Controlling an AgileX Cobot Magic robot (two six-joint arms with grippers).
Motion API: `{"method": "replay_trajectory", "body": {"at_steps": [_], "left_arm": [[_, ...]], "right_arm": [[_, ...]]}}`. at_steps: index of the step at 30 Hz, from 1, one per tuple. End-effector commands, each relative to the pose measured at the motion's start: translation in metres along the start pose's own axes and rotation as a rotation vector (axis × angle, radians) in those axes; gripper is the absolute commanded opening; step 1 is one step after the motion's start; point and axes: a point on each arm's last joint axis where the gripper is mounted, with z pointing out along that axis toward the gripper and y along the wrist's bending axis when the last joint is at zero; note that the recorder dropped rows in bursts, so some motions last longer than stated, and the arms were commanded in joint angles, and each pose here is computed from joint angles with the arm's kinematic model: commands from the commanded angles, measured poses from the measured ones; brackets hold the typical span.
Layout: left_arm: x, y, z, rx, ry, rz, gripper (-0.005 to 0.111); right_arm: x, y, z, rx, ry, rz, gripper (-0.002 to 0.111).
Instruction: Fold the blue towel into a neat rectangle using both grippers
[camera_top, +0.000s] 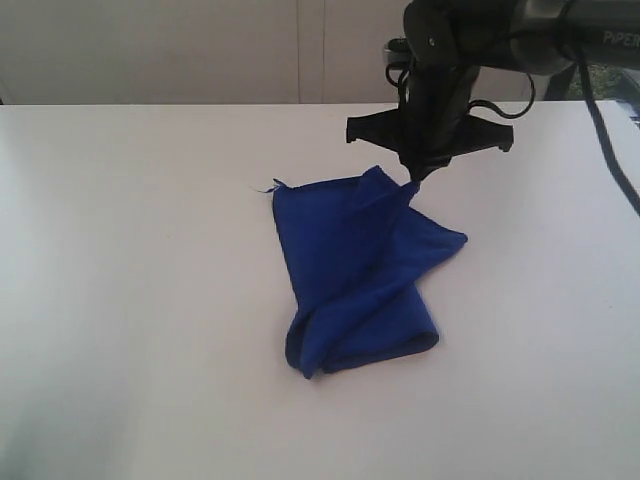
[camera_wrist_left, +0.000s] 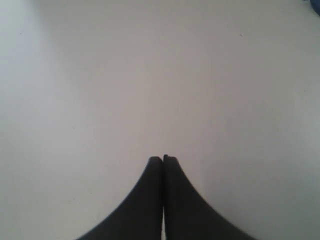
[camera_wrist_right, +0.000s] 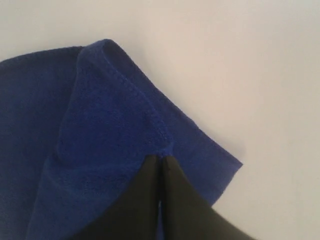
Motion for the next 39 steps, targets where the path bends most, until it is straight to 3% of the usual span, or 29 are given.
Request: {"method": "replay_trajectory", "body": {"at_steps": [1,16,28,39], "left_arm": [[0.003,0.0,0.001,-0.001,0.012,-0.011,0.0],[0.003,0.0,0.001,-0.001,0.012,-0.011,0.0],[0.003,0.0,0.001,-0.001,0.012,-0.011,0.0],[0.003,0.0,0.001,-0.002,0.012,-0.01,0.0]], "right_arm": [[-0.003,-0.009,-0.004,0.021,-0.002,-0.094,0.0],[0.015,-0.013,0.02,0.024,0.01,-0.144,0.0],[0.004,-0.047,0.021,0.101,0.037,-0.098,0.0],[0.0,-0.04,0.021,0.014,-0.006,-0.086,0.0]]}}
